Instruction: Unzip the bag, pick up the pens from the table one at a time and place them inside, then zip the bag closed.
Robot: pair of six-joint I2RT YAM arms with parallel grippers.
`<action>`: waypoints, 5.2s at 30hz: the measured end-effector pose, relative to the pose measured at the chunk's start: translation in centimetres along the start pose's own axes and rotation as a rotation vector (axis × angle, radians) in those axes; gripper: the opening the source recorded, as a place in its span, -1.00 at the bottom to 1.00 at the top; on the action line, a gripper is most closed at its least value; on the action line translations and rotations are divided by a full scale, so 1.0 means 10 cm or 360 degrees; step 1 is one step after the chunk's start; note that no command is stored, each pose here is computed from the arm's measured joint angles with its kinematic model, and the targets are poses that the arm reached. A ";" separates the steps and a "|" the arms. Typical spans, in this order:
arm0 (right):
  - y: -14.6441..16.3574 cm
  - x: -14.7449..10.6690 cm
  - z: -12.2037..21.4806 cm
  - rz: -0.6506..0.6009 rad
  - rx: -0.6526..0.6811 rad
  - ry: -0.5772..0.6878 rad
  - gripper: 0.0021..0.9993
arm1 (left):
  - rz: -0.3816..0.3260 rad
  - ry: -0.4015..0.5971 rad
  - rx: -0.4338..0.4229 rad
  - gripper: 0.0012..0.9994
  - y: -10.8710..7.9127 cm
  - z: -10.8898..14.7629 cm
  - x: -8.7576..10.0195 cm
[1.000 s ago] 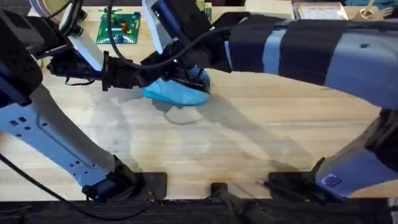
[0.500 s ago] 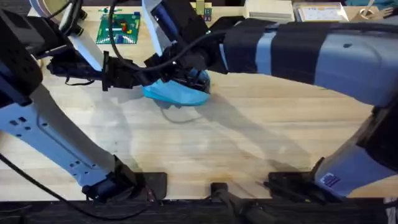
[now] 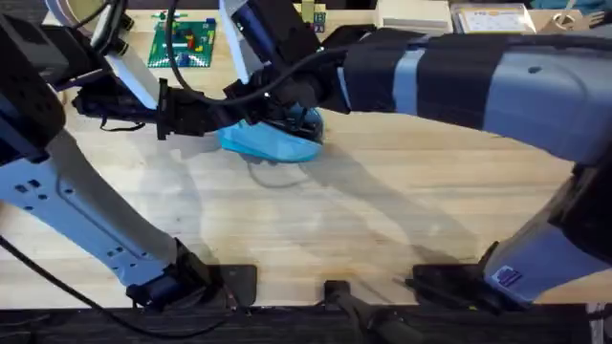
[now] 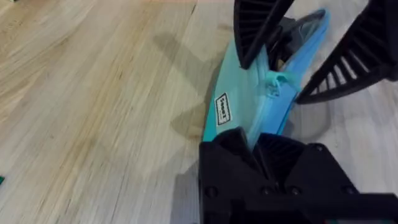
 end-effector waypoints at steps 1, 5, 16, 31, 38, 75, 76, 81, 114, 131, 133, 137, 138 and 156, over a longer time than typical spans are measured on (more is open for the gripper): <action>0.00 0.00 0.00 -0.0008 -0.0001 0.0000 0.04 | 0.0000 0.0000 0.0000 -0.92 0.00 0.00 0.00; 0.00 0.00 0.00 -0.0050 -0.0001 -0.0001 0.01 | 0.0000 0.0000 0.0000 -0.92 0.00 0.00 0.00; 0.00 0.02 0.00 -0.0073 0.0001 -0.0015 -0.15 | 0.0000 0.0000 0.0000 -0.92 0.00 0.00 0.00; 0.00 0.03 0.00 -0.0088 0.0003 -0.0029 -0.42 | 0.0000 0.0000 0.0000 -0.92 0.00 0.00 0.00; 0.00 0.03 0.00 -0.0140 0.0004 -0.0030 -0.43 | 0.0000 0.0000 0.0000 -0.92 0.00 0.00 0.00; -0.02 0.01 -0.09 -0.0150 0.0005 -0.0033 -0.94 | -0.0001 0.0000 0.0003 -0.92 0.00 0.01 0.00; -0.02 0.01 -0.09 -0.0150 0.0005 -0.0033 -0.94 | -0.0001 0.0000 0.0004 -0.92 0.00 0.01 0.00; -0.02 0.01 -0.09 -0.0149 0.0004 -0.0034 -0.94 | -0.0001 0.0000 0.0004 -0.92 0.00 0.01 0.00; -0.26 -0.15 0.43 0.0038 -0.0117 0.0225 -0.94 | 0.0002 -0.0046 -0.0016 -0.92 0.00 -0.06 0.06; -0.85 -0.67 0.75 -0.0181 -0.0338 0.0704 -0.94 | -0.0003 -0.0028 -0.0018 -0.92 0.00 -0.06 0.05; -0.89 -0.69 0.78 -0.0204 -0.0349 0.0723 -0.94 | -0.0003 -0.0026 -0.0019 -0.92 0.00 -0.06 0.05; -0.98 -0.73 0.83 -0.0248 -0.0367 0.0753 -0.94 | -0.0002 -0.0025 -0.0019 -0.92 0.00 -0.05 0.05; -0.99 -0.74 0.84 -0.0256 -0.0370 0.0758 -0.94 | -0.0002 -0.0024 -0.0020 -0.92 -0.01 -0.05 0.05; -1.08 -0.85 1.31 -0.0375 -0.0622 0.0907 -0.94 | 0.0004 -0.0004 -0.0044 -0.92 -0.02 -0.08 0.05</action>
Point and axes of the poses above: each hand's point on the last joint's axis, 136 mm out from that joint toward the fingers, its own z axis back along the fingers, its own y axis along the line the jaws close on, x = y × z, the point moved 8 cm from there along z, back along the fingers, and after that the axes turned 6 degrees about z, right-handed, at the moved point
